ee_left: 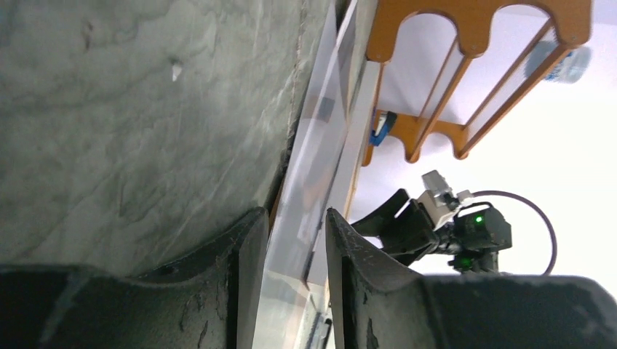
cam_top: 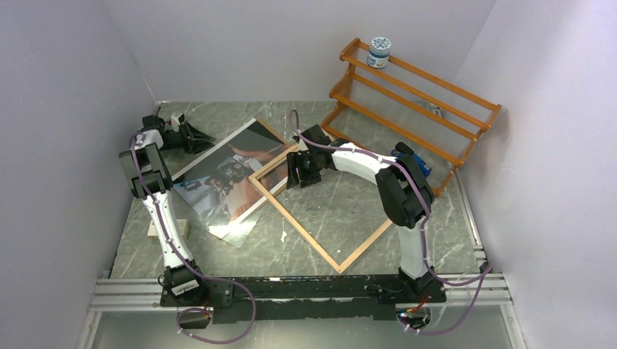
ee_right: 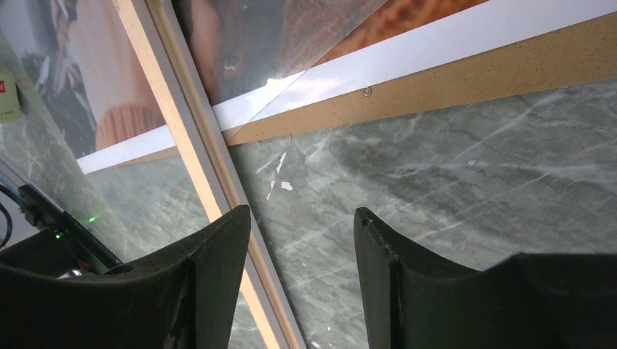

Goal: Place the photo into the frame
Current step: Pick up the photo frame item at the center of the board.

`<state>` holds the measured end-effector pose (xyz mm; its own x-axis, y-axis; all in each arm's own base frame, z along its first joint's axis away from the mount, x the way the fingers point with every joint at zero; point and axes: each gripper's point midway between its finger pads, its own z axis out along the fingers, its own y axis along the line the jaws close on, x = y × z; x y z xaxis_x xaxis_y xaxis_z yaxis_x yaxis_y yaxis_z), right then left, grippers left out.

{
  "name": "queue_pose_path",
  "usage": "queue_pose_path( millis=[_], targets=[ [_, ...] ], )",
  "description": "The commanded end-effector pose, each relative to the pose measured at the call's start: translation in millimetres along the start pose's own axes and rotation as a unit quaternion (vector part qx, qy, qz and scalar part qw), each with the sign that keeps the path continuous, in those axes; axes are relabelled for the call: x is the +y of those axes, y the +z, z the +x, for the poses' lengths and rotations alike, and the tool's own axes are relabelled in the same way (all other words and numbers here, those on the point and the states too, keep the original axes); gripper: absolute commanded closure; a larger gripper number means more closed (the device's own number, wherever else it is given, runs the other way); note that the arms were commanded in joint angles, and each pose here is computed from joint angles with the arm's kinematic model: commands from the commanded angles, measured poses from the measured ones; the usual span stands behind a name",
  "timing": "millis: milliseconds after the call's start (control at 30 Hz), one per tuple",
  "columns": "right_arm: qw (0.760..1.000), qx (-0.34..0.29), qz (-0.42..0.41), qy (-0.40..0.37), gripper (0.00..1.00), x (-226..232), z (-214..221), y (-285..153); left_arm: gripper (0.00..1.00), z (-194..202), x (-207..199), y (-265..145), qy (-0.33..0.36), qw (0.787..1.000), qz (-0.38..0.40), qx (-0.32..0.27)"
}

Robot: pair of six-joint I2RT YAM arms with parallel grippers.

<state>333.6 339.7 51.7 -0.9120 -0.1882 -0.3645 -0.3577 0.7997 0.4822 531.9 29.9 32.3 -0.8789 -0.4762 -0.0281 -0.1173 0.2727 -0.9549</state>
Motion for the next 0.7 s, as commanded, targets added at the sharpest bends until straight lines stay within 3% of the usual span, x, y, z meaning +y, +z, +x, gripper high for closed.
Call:
queue_pose_path(
  millis=[0, 233, 667],
  targets=[
    [1.000, -0.020, -0.012, -0.018, 0.42, 14, -12, -15, 0.59, -14, -21, 5, 0.026, 0.999, 0.030, -0.018],
    [1.000, -0.017, -0.005, -0.016, 0.43, 11, -8, -15, 0.60, -13, -27, 19, 0.034, 0.998, 0.043, -0.014],
    [1.000, -0.010, 0.004, -0.014, 0.43, 5, -4, -11, 0.78, -8, -34, 43, 0.043, 0.998, 0.040, -0.010]
  ],
)
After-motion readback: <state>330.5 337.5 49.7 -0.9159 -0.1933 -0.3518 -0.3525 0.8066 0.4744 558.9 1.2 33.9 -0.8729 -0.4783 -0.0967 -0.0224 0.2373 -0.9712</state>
